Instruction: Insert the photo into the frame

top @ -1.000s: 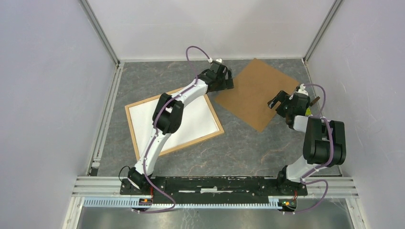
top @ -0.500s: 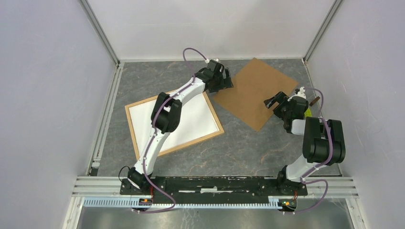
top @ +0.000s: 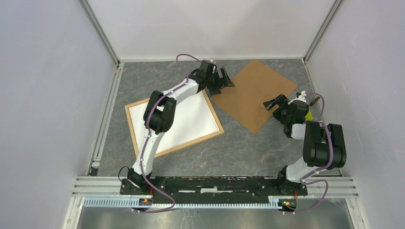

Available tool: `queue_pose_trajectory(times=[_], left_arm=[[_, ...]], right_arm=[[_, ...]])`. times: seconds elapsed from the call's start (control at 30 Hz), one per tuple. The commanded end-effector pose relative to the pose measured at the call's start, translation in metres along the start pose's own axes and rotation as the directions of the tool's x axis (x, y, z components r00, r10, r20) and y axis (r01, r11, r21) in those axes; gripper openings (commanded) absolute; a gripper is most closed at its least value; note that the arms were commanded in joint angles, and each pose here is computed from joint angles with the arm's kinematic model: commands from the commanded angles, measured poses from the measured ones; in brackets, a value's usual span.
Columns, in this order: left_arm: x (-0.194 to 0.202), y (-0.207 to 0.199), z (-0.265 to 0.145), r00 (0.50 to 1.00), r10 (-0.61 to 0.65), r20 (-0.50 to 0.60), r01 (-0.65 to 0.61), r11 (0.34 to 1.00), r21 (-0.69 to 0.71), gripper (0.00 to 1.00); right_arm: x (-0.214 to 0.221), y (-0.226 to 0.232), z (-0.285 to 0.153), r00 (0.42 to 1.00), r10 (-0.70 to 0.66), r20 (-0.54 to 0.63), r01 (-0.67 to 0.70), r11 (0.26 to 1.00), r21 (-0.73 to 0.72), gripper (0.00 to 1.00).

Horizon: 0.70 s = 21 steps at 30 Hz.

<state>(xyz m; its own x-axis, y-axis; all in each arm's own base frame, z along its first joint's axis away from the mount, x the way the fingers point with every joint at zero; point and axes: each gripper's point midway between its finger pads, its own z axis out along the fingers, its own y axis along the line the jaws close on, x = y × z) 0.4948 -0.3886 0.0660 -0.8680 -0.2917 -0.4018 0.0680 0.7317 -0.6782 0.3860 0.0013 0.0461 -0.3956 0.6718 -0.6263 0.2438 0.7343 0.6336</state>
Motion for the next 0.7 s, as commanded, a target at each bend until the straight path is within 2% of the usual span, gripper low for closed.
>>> queue_pose_trajectory(times=[0.0,0.17,0.27,0.33,0.4,0.47,0.57,0.67], left_arm=[[0.021,-0.141,-0.062,0.998,0.042,-0.055,-0.020,0.936,0.352,0.97],[0.029,-0.150,-0.069,0.997,0.034,-0.076,-0.004,0.931,0.366,0.97],[0.020,-0.142,-0.073,0.998,0.067,-0.008,-0.061,0.945,0.322,0.98],[0.009,-0.130,-0.073,0.985,0.167,0.042,-0.172,0.952,0.253,0.99],[-0.006,-0.107,-0.069,0.965,0.253,0.065,-0.259,0.957,0.127,1.00],[-0.023,-0.085,-0.064,0.946,0.315,0.083,-0.318,0.947,0.032,1.00],[-0.049,-0.049,-0.053,0.923,0.366,0.121,-0.355,0.929,-0.107,1.00],[-0.062,-0.024,-0.044,0.915,0.383,0.129,-0.358,0.915,-0.185,1.00]], right_arm=[[0.015,0.044,-0.009,0.996,0.017,-0.083,-0.032,0.983,-0.180,0.98],[0.015,0.046,-0.012,0.997,0.012,-0.082,-0.028,0.982,-0.189,0.98],[0.011,0.041,-0.014,0.998,-0.004,-0.062,-0.005,0.988,-0.155,0.98],[0.007,0.031,-0.015,0.998,-0.035,-0.044,0.031,0.995,-0.094,0.98],[-0.003,0.022,-0.017,0.995,-0.094,-0.020,0.094,0.995,-0.016,0.98],[-0.013,0.019,-0.018,0.984,-0.177,-0.013,0.178,0.983,0.044,0.98],[-0.018,0.016,-0.017,0.966,-0.255,-0.031,0.257,0.958,0.130,0.98],[-0.017,0.014,-0.013,0.963,-0.262,-0.069,0.270,0.948,0.170,0.98]])
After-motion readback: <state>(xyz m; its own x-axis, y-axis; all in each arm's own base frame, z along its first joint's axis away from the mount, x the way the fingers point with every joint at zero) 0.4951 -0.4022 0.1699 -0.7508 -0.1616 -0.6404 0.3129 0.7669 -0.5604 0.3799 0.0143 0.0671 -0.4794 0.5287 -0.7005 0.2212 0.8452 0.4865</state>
